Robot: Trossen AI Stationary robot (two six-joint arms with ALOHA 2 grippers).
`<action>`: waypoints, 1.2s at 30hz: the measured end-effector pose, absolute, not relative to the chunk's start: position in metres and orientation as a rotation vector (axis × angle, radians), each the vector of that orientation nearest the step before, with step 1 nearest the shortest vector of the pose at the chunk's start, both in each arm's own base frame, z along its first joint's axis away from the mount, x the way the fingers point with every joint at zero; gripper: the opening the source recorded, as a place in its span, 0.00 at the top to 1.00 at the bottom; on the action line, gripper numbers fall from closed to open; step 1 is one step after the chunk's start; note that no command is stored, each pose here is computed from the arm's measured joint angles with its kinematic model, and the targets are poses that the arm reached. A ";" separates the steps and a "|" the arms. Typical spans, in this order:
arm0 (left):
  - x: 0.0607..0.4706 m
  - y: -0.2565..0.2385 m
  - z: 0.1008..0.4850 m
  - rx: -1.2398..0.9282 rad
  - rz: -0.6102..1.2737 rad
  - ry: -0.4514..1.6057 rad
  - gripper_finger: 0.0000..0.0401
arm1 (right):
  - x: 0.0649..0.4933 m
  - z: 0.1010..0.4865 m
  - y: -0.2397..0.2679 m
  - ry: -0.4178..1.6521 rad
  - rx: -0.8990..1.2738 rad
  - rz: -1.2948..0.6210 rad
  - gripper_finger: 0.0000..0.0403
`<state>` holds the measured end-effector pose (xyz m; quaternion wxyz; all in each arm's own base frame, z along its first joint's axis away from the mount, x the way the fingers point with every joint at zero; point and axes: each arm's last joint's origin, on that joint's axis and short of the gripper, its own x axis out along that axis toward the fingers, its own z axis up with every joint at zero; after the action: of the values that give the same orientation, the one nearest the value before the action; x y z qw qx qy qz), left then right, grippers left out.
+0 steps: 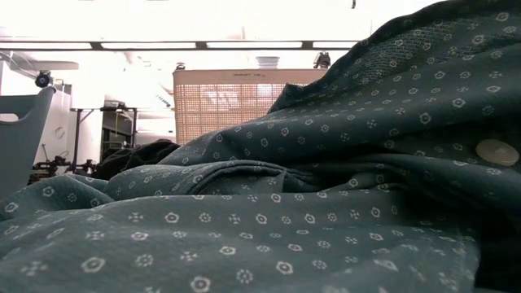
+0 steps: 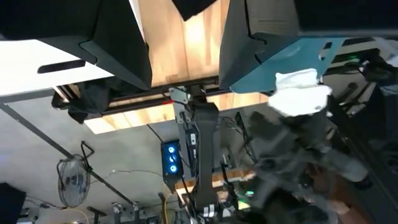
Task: Pick & Place Cloths
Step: Put the white sock into the blue bin
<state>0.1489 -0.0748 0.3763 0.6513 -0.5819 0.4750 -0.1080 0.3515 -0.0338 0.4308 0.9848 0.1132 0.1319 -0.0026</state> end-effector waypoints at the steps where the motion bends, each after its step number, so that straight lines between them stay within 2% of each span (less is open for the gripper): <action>1: 0.148 -0.081 0.371 -1.332 -0.232 1.129 0.97 | 0.352 0.429 -0.034 0.266 0.228 -0.005 0.55; 8: 0.146 -0.114 0.321 -1.369 -0.122 1.535 0.97 | 0.354 0.421 -0.034 0.279 0.233 -0.006 0.62; 14: 0.146 -0.121 0.280 -1.330 -0.006 1.696 0.93 | 0.354 0.421 -0.034 0.279 0.231 -0.006 0.68; 20: 0.142 -0.118 0.264 -1.300 0.015 1.729 0.78 | 0.354 0.420 -0.034 0.289 0.258 -0.009 0.71; 30: 0.140 -0.116 0.273 -1.306 -0.100 1.682 0.41 | 0.352 0.409 -0.034 0.391 0.268 -0.019 0.72; 36: 0.150 -0.116 0.281 -1.338 -0.211 1.555 0.32 | 0.361 0.398 -0.034 0.435 0.277 -0.024 0.68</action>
<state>0.1502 -0.1159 0.2809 0.5141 -0.5564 0.6469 -0.0876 0.3609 -0.0343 0.3977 0.9669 0.1367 0.2151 -0.0120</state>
